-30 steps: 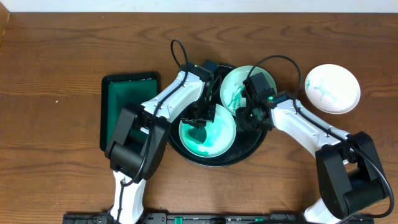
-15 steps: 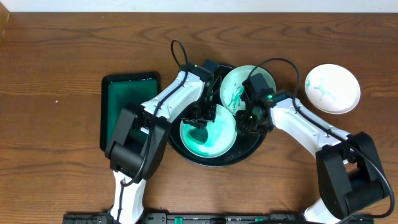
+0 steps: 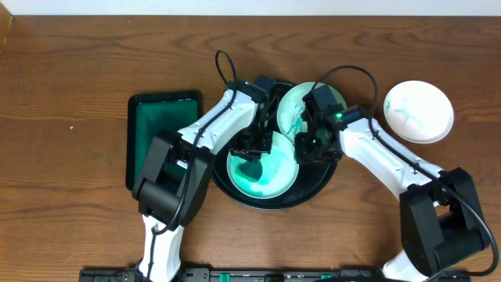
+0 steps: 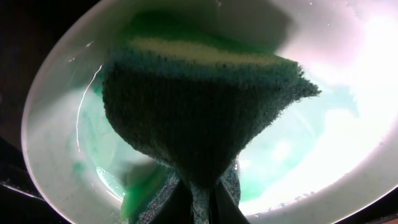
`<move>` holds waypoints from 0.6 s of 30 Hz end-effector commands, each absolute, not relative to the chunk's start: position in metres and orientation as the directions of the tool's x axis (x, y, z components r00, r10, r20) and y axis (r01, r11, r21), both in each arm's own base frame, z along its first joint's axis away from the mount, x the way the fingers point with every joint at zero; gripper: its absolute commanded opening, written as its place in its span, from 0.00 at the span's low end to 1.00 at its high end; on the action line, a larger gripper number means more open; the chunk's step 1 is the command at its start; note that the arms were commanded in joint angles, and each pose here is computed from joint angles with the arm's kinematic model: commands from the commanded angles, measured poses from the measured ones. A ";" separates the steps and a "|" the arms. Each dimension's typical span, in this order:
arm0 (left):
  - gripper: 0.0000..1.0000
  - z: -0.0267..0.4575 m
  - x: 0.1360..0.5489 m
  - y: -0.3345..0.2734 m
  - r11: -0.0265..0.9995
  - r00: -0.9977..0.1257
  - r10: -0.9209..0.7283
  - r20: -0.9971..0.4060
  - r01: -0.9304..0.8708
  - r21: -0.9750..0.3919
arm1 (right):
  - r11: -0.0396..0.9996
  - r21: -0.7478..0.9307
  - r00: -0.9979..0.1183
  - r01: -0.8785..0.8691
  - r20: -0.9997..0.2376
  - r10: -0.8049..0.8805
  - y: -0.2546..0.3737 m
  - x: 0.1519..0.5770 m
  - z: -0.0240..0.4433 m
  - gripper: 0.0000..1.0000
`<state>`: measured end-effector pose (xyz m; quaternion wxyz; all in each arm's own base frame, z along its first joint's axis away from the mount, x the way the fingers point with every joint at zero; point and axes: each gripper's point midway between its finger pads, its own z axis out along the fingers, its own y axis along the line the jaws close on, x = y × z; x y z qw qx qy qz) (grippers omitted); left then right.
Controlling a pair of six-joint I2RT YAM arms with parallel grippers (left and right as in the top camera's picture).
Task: Clean dirty plates on tray and stack at the side
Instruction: 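Scrub the plate with the sponge while the right gripper holds its rim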
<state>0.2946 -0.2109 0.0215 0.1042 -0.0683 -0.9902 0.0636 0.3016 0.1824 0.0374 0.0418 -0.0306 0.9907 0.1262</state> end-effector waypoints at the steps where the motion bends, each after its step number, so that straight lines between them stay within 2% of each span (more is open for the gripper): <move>1: 0.07 0.017 0.289 -0.218 0.975 -0.960 0.170 0.223 0.131 -0.179 | 0.962 0.267 -0.997 -0.058 -0.068 -0.042 0.200 0.299 0.028 0.49; 4: 0.07 0.017 0.289 -0.218 0.975 -0.960 0.170 0.224 0.131 -0.179 | 0.965 0.260 -0.999 -0.037 -0.038 -0.028 0.207 0.296 0.014 0.46; 9: 0.07 0.017 0.289 -0.218 0.975 -0.960 0.170 0.224 0.131 -0.179 | 0.972 0.235 -0.999 -0.015 0.025 -0.021 0.211 0.286 -0.009 0.33; 10: 0.07 0.017 0.289 -0.218 0.975 -0.960 0.170 0.224 0.131 -0.179 | 0.973 0.230 -0.999 -0.016 0.032 -0.024 0.211 0.284 -0.012 0.27; 12: 0.07 0.017 0.289 -0.218 0.975 -0.960 0.170 0.224 0.131 -0.179 | 0.974 0.225 -0.999 -0.019 0.042 -0.029 0.212 0.282 -0.017 0.04; 13: 0.07 0.017 0.289 -0.219 0.975 -0.960 0.171 0.223 0.132 -0.179 | 0.975 0.223 -0.999 -0.019 0.045 -0.030 0.212 0.282 -0.019 0.01; 18: 0.07 0.017 0.292 -0.225 0.962 -0.957 0.206 0.203 0.160 -0.219 | 0.974 0.227 -0.999 -0.024 0.038 -0.033 0.214 0.283 -0.019 0.01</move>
